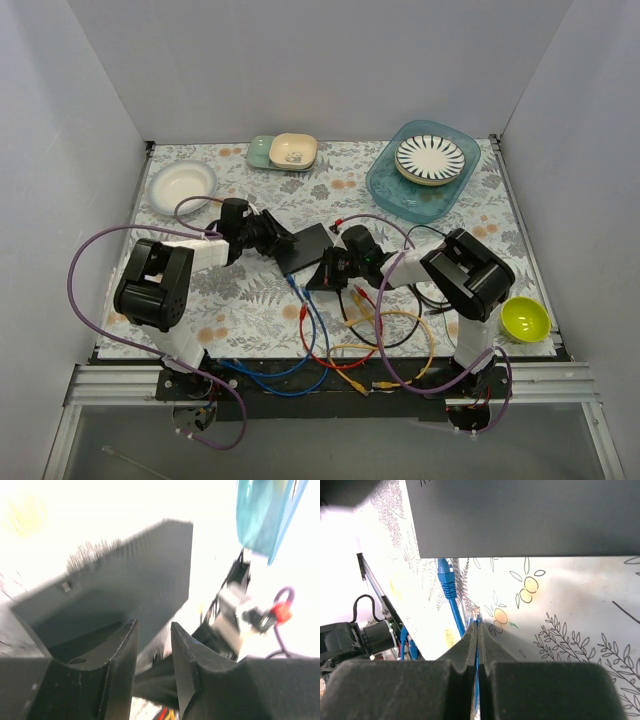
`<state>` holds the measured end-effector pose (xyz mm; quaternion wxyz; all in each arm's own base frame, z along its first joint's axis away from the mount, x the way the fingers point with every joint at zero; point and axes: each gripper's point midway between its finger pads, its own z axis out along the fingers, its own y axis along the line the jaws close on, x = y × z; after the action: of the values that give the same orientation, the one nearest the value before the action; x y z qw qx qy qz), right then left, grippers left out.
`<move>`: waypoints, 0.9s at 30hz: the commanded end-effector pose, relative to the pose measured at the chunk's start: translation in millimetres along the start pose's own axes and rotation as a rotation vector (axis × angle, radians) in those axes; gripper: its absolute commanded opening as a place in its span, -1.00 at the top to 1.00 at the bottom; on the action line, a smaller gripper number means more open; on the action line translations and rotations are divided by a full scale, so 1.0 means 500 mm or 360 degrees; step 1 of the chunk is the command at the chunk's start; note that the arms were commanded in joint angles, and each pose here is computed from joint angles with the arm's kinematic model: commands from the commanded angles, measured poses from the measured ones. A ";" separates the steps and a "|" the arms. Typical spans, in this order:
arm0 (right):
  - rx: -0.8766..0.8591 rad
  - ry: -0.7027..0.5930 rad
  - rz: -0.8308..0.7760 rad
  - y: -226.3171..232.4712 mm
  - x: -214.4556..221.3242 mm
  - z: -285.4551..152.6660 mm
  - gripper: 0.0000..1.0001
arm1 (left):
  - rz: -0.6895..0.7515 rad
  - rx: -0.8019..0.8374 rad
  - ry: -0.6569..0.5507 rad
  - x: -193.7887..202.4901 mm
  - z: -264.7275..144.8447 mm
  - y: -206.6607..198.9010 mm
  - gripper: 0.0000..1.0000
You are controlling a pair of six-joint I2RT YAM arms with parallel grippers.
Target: Pull the plug from the switch port
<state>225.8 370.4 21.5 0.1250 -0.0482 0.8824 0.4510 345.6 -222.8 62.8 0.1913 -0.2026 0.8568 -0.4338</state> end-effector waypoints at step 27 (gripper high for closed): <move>0.0090 0.0091 -0.0525 0.096 -0.041 0.004 0.03 | -0.0023 -0.0095 -0.0223 -0.103 -0.033 -0.015 0.34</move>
<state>252.7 399.9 99.8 0.2246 -0.1909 0.8638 0.4086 377.6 -197.9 74.8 0.2278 -0.2358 0.8550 -0.4018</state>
